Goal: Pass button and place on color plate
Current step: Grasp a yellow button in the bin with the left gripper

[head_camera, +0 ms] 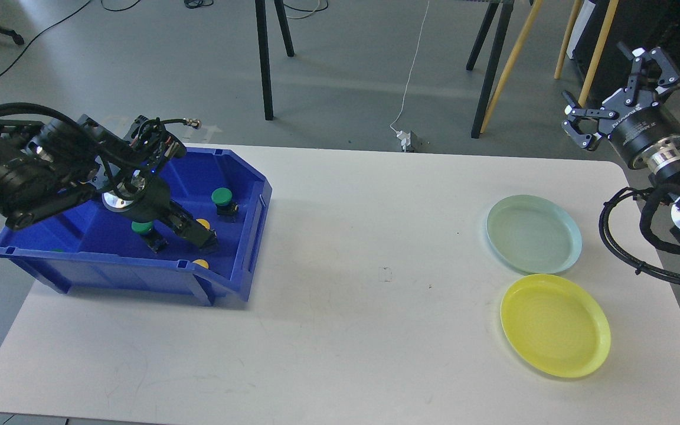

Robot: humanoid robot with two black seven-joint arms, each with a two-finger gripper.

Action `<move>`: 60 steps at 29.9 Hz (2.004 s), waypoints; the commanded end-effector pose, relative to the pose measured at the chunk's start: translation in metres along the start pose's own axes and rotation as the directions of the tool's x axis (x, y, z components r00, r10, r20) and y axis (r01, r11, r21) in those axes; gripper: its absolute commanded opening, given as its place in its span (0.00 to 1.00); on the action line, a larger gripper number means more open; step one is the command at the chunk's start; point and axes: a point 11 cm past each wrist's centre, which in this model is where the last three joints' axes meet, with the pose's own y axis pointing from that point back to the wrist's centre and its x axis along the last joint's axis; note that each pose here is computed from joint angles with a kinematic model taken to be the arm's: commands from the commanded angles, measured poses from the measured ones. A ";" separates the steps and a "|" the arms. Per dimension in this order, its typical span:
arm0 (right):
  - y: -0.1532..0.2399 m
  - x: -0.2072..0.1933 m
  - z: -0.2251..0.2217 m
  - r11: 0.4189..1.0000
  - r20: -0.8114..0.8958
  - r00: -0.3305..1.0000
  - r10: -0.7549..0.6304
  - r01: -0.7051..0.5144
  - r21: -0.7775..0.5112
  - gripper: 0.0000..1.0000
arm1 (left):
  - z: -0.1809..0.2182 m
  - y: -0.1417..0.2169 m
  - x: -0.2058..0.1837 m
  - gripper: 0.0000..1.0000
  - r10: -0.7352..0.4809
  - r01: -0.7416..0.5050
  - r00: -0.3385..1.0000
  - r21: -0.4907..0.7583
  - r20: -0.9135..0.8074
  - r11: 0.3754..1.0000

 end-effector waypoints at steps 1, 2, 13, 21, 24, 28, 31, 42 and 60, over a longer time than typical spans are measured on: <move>0.001 0.001 0.000 1.000 0.000 1.000 0.002 -0.002 -0.001 0.99 | -0.010 0.001 -0.001 0.98 0.007 -0.006 1.000 0.027 -0.017 1.000; 0.001 0.001 0.001 1.000 0.000 1.000 0.002 -0.002 -0.002 0.99 | -0.009 0.001 0.000 0.98 0.009 -0.009 1.000 0.026 -0.018 1.000; 0.002 0.002 0.002 1.000 0.001 1.000 0.005 -0.005 -0.005 0.99 | 0.020 -0.017 0.013 0.96 0.012 -0.012 1.000 -0.035 0.010 0.999; 0.003 0.003 0.003 1.000 0.001 1.000 0.007 -0.007 -0.006 0.99 | 0.022 -0.031 0.004 0.96 0.001 -0.002 1.000 -0.042 -0.010 0.999; 0.003 0.003 0.002 1.000 0.001 1.000 0.007 -0.007 -0.005 0.99 | 0.021 -0.041 0.001 0.96 -0.005 0.005 1.000 -0.030 -0.022 1.000; 0.003 0.003 0.002 1.000 0.001 1.000 0.007 -0.007 -0.005 0.99 | 0.012 -0.039 0.003 0.95 0.008 -0.008 0.999 -0.001 -0.040 1.000; 0.004 0.004 0.004 1.000 0.002 1.000 0.010 -0.010 -0.008 0.99 | 0.017 -0.042 0.006 0.94 0.011 -0.011 0.999 -0.011 -0.035 1.000; 0.007 0.007 0.007 1.000 0.004 1.000 0.017 -0.017 -0.014 0.99 | 0.018 -0.040 0.010 0.90 0.015 -0.016 1.000 -0.009 -0.026 1.000; 0.011 0.011 0.012 0.999 0.007 1.000 0.028 -0.028 -0.022 0.99 | 0.016 -0.032 0.017 0.90 0.031 -0.031 0.999 -0.008 -0.022 0.999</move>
